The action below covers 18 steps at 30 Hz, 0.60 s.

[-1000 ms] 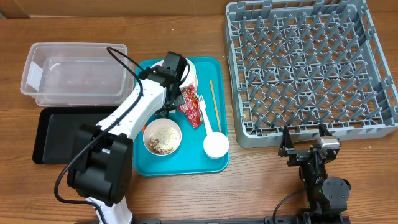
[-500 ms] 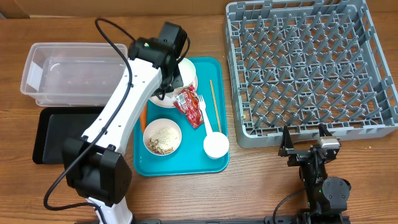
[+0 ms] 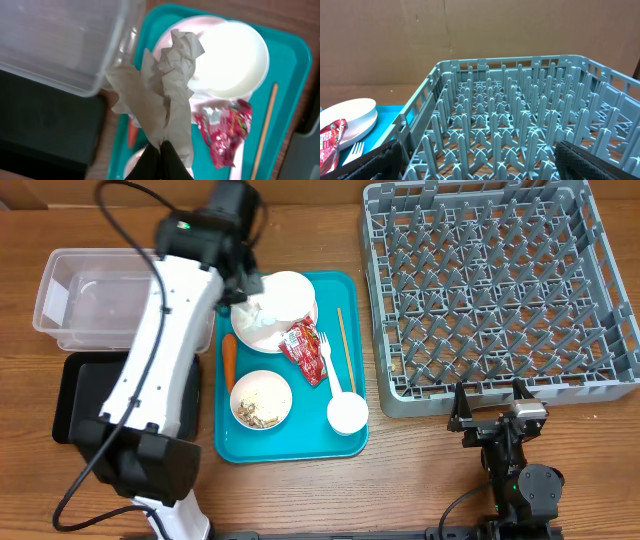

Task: Sort waste into correct bins and load items into the dishwasher
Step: 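Carry the tissue left and release it into the clear plastic bin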

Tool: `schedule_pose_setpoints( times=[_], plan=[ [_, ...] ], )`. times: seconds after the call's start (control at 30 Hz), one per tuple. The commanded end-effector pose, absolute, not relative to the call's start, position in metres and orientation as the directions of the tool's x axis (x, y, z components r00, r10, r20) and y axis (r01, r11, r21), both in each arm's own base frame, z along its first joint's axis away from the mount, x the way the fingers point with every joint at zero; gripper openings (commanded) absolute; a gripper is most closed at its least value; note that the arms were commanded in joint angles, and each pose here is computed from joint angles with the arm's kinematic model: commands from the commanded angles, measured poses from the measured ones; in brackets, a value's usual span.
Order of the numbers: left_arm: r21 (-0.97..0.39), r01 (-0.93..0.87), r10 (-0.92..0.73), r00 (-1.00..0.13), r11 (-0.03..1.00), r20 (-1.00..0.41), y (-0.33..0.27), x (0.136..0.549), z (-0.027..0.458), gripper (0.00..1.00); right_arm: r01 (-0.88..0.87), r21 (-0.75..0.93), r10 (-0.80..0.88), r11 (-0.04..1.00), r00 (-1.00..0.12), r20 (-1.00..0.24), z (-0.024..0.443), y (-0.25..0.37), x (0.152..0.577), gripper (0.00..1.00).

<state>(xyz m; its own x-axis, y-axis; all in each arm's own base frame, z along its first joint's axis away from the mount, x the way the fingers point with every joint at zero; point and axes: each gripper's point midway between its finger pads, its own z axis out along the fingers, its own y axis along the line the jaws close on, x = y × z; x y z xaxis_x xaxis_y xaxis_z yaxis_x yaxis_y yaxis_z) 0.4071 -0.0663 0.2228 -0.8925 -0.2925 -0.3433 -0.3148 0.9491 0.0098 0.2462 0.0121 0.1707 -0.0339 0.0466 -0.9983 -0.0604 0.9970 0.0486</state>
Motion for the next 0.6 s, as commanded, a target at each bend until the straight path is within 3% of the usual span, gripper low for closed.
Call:
schedule_pose_setpoints(
  times=[0.0,0.33,0.57],
  plan=[
    [0.026,-0.321,-0.289,-0.883,0.947,-0.370,-0.037,0.412,0.235,0.04,-0.058,0.047,0.046,0.997,-0.025,-0.999,0.170,0.011,0.246,1.00],
    [0.041,-0.572,-0.518,-0.768,0.819,-0.376,0.077,0.408,0.232,0.04,-0.058,0.047,0.046,0.997,-0.025,-0.999,0.170,0.011,0.246,1.00],
    [0.012,-0.664,-0.611,-0.694,0.748,-0.380,0.121,0.404,0.226,0.04,-0.058,0.047,0.046,0.997,-0.025,-0.999,0.170,0.011,0.246,1.00]
  ],
)
